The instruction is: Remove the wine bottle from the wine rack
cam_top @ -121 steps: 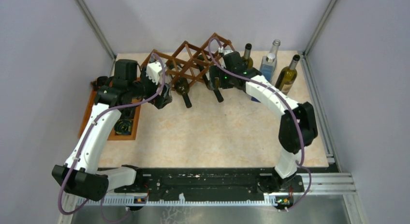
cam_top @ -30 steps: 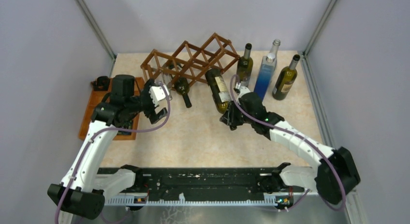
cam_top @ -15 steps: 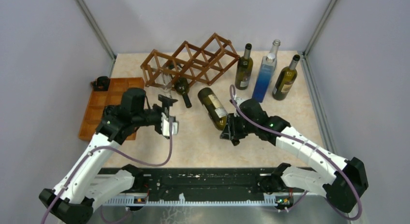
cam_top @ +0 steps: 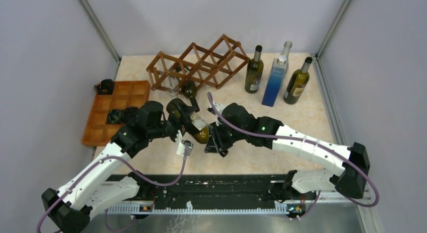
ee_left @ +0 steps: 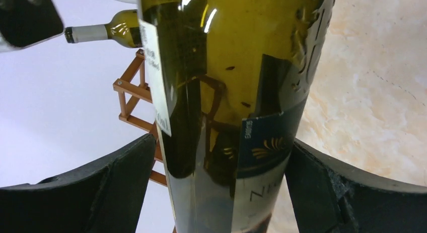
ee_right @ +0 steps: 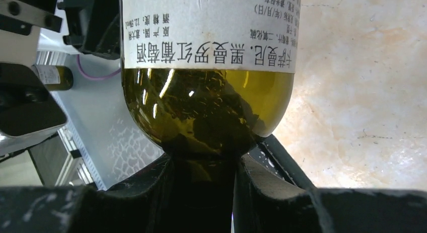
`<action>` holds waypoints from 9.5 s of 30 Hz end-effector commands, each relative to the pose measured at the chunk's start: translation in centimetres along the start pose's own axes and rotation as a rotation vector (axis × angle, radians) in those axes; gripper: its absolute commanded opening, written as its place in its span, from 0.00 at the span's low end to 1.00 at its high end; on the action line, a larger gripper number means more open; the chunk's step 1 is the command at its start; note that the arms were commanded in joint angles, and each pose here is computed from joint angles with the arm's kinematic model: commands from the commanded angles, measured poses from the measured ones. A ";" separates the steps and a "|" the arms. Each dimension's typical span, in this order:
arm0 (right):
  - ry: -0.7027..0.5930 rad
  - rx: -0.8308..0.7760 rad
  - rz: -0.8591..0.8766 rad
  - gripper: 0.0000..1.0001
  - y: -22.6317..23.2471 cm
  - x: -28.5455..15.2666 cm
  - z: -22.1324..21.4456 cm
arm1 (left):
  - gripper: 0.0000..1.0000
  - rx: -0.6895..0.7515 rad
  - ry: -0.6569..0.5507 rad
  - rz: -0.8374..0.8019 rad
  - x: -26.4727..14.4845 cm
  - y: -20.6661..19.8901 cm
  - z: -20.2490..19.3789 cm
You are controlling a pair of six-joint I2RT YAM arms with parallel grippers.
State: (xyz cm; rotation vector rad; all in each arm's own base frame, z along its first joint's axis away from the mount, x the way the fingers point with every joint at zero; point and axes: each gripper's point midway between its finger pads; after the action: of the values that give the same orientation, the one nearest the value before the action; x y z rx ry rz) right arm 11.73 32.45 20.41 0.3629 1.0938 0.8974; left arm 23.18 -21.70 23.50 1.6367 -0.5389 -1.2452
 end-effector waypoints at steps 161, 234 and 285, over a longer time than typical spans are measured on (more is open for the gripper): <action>-0.401 -0.071 -0.204 0.86 -2.9 4.5 23.9 | 0.99 -1.584 0.424 0.182 -10.0 -4.5 -17.2; -0.241 0.167 0.157 0.00 2.3 13.0 17.6 | 0.99 -0.990 0.188 0.118 -10.5 -6.9 -11.5; -0.123 0.145 0.320 0.15 9.6 4.9 9.8 | 0.48 -0.727 0.199 -0.042 -3.2 -11.6 -7.0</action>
State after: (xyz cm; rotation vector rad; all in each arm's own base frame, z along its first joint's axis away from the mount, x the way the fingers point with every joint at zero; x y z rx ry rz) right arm 17.08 42.56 20.49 0.6318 1.1726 0.9017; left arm 24.24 -11.34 13.47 1.1122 0.1113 -1.1975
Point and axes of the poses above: each gripper's point midway between its finger pads, its own x axis out along the fingers, its own y axis along the line the jaws close on, z = x × y, and after that the axes turned 11 degrees about x, right-handed
